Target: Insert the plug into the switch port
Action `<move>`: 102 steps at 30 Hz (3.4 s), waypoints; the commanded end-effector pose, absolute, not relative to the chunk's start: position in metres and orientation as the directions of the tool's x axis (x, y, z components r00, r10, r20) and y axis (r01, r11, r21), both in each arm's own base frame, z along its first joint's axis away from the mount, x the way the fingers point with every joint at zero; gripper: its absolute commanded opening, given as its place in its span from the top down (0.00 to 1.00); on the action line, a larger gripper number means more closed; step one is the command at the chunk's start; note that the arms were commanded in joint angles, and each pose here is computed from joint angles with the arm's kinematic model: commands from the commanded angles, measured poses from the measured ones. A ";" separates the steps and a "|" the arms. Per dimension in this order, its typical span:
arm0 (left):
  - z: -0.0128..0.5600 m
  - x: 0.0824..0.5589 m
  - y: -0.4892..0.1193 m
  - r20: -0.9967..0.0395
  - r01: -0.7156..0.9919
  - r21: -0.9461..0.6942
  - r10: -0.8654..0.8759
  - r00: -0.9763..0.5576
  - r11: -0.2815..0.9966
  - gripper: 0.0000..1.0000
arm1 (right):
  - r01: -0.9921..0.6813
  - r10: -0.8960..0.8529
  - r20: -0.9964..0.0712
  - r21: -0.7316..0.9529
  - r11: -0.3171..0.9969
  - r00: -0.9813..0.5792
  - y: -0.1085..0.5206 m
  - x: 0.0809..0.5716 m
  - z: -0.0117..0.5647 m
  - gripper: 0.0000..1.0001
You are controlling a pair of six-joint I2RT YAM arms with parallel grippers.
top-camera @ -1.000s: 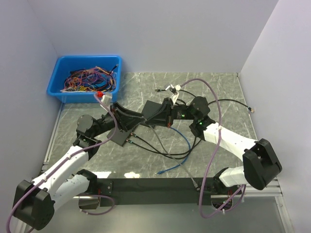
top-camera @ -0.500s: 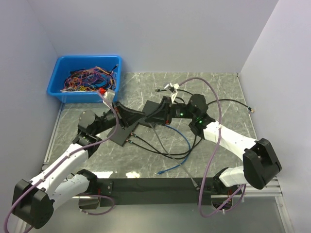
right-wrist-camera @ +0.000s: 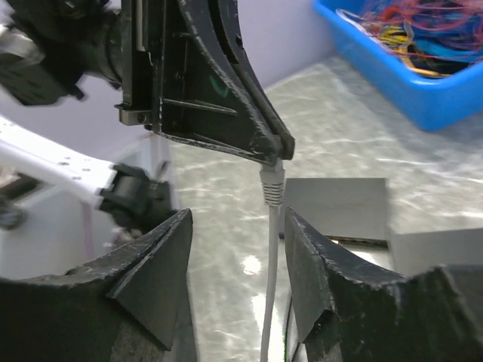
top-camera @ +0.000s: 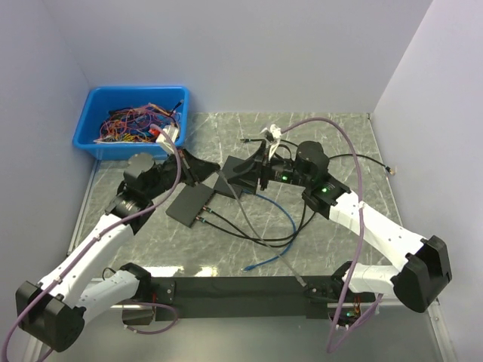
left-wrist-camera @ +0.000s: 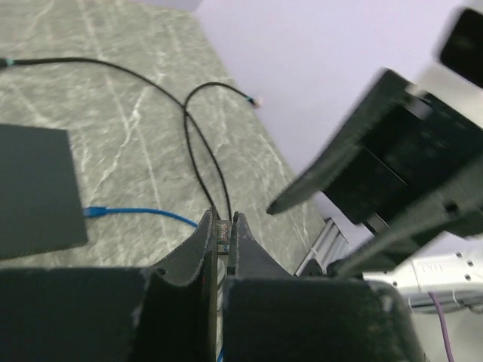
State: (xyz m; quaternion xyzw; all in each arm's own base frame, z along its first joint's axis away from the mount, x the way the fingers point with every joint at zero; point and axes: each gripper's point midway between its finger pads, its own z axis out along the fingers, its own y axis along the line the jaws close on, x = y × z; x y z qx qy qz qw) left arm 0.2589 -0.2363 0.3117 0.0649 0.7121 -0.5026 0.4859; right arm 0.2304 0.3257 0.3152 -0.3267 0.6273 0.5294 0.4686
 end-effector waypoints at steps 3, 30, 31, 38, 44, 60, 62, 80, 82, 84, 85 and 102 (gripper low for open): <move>0.304 0.275 -0.231 -0.706 0.459 -0.699 -0.430 -0.562 0.548 1.00 | -0.878 -0.005 -0.970 0.216 0.427 -0.242 0.334 0.252 0.314 0.45; 0.293 0.280 -0.236 -0.677 0.435 -0.727 -0.444 -0.587 0.532 0.99 | -0.789 -0.119 -0.969 0.101 0.607 -0.215 0.366 0.278 0.281 0.82; 0.294 0.280 -0.236 -0.677 0.435 -0.726 -0.445 -0.586 0.532 0.99 | -0.788 -0.119 -0.969 0.102 0.607 -0.217 0.367 0.278 0.280 0.87; 0.289 0.281 -0.235 -0.676 0.428 -0.726 -0.444 -0.588 0.538 0.99 | -0.797 -0.102 -0.971 0.114 0.593 -0.215 0.368 0.275 0.286 0.75; 0.288 0.282 -0.234 -0.677 0.426 -0.725 -0.447 -0.585 0.542 0.99 | -0.796 -0.073 -0.976 0.121 0.594 -0.203 0.364 0.272 0.295 0.64; 0.283 0.283 -0.235 -0.676 0.421 -0.724 -0.444 -0.588 0.546 1.00 | -0.796 -0.082 -0.972 0.132 0.591 -0.222 0.368 0.273 0.285 0.96; 0.280 0.283 -0.235 -0.676 0.421 -0.724 -0.441 -0.591 0.546 0.97 | -0.792 -0.078 -0.972 0.133 0.596 -0.222 0.366 0.274 0.285 1.00; 0.218 0.381 -0.231 -0.762 0.359 -0.601 -0.377 -0.526 0.714 0.36 | -0.139 -0.017 -0.775 0.092 0.986 -0.632 0.209 0.377 0.125 1.00; 0.201 0.405 -0.233 -0.768 0.357 -0.587 -0.362 -0.528 0.726 0.37 | -0.133 -0.014 -0.732 0.106 0.985 -0.681 0.213 0.380 0.100 1.00; 0.173 0.424 -0.231 -0.753 0.333 -0.587 -0.345 -0.561 0.738 0.38 | -0.126 -0.006 -0.707 0.118 0.985 -0.707 0.217 0.385 0.088 1.00; 0.180 0.432 -0.236 -0.760 0.369 -0.592 -0.343 -0.553 0.716 0.39 | -0.133 -0.018 -0.682 0.117 0.984 -0.731 0.221 0.384 0.074 1.00; 0.080 0.492 -0.273 -0.695 0.428 -0.609 -0.189 -0.694 0.668 0.46 | -0.287 -0.091 -0.609 0.233 0.929 -0.788 0.290 0.381 0.037 1.00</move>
